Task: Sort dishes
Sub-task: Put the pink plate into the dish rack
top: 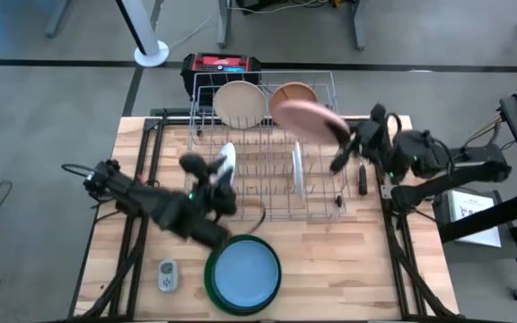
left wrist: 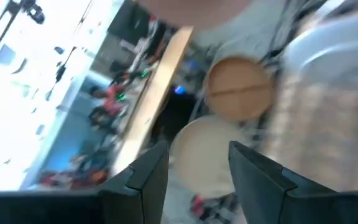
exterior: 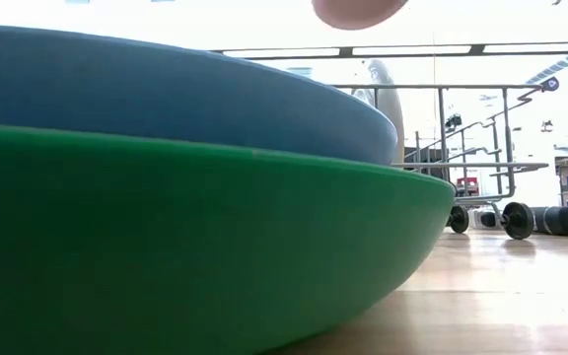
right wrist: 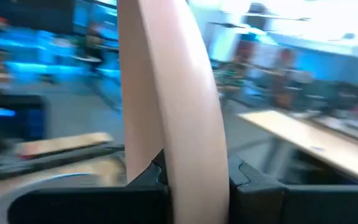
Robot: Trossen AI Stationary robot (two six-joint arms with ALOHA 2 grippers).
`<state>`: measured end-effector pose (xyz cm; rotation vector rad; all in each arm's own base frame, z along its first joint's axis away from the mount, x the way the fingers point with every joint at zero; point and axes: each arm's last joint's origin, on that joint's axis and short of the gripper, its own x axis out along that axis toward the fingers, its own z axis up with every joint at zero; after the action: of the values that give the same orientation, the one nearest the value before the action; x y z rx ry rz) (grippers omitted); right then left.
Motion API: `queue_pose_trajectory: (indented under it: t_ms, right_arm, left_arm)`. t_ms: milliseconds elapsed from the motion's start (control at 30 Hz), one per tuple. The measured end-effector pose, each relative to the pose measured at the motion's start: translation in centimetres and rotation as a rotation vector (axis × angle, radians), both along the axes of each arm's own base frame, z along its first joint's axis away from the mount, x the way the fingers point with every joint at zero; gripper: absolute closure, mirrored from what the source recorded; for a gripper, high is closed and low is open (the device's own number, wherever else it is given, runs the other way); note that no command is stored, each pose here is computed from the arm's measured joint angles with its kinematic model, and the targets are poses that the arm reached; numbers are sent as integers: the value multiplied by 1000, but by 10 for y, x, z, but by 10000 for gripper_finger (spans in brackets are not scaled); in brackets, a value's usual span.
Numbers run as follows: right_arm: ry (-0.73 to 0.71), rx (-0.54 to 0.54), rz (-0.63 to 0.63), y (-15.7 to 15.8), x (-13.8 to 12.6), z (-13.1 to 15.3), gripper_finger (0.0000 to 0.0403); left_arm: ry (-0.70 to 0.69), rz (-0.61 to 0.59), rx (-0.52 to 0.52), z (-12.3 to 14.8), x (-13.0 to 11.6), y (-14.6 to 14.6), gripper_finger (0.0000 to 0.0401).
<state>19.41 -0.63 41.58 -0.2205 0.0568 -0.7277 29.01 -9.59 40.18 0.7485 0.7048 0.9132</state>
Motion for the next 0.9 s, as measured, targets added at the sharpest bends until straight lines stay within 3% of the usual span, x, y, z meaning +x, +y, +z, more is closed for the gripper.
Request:
queue_pose_trajectory:
  t_ms: [100,200,300,367,633,767,900]
  right_arm:
    - [13,-16,-103,-26,1,3,370]
    - [32,-9,-148,-51,3,3,370]
    - [58,16,-150,-73,6,3,370]
    - [82,32,-128,-88,8,3,370]
    - [197,116,83,-140,14,-13,370]
    - [230,82,53,-155,3,-13,370]
    - [243,49,52,-160,-12,-9,370]
  left_arm:
    - [26,87,-31,13,-1,37,244]
    - [-14,107,-224,25,-3,62,244]
    - [-71,16,-477,33,4,68,244]
    - [-92,-81,-576,39,10,66,244]
    - [-158,-495,-696,44,40,53,244]
    - [-142,-528,-685,22,50,51,244]
    - [-203,-550,-671,8,42,54,244]
